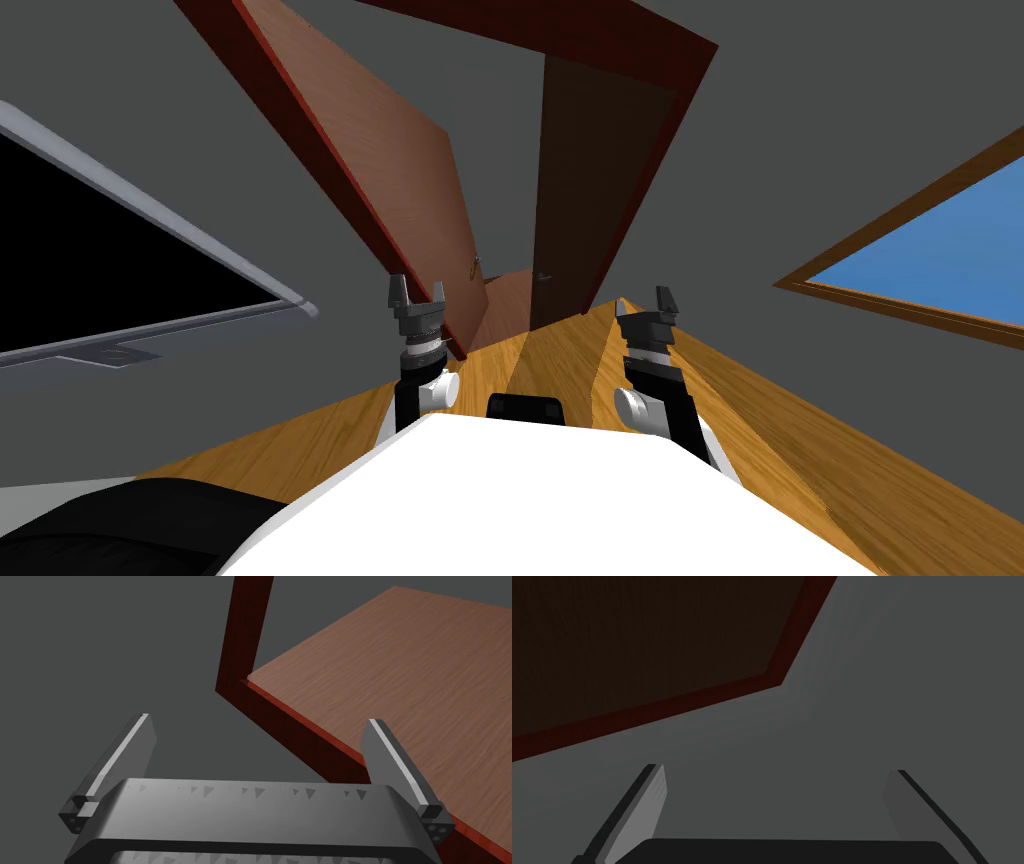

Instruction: Push the door open

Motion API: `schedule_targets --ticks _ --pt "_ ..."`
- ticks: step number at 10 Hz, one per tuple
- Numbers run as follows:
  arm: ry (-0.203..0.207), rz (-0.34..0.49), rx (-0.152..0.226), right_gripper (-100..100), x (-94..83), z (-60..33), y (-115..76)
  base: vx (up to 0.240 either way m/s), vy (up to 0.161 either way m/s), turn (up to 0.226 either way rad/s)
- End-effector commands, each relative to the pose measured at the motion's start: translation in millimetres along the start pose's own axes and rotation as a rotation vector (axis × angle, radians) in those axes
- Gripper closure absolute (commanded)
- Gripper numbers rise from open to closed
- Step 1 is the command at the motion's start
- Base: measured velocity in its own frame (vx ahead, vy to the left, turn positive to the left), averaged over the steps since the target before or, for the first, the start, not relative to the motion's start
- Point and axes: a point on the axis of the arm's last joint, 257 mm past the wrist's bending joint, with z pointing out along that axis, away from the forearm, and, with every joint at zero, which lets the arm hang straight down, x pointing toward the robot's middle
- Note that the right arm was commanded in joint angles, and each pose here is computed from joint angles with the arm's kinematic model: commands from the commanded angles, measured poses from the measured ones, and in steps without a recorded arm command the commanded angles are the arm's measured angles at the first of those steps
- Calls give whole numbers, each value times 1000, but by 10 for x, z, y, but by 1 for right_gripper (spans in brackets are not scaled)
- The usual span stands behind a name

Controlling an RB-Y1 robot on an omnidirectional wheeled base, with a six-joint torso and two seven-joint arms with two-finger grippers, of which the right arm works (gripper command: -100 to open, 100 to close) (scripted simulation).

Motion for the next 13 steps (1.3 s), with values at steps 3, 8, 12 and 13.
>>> schedule_targets --ticks 3,8,12,13 --pt "31 2 38 -100 98 -49 -271 191 -41 9" --pt "75 6 92 -100 245 -145 -648 104 -34 5" --pt "112 10 137 -100 376 -249 -954 106 -29 6" --pt "123 11 150 -100 413 -281 -1037 106 -42 7"
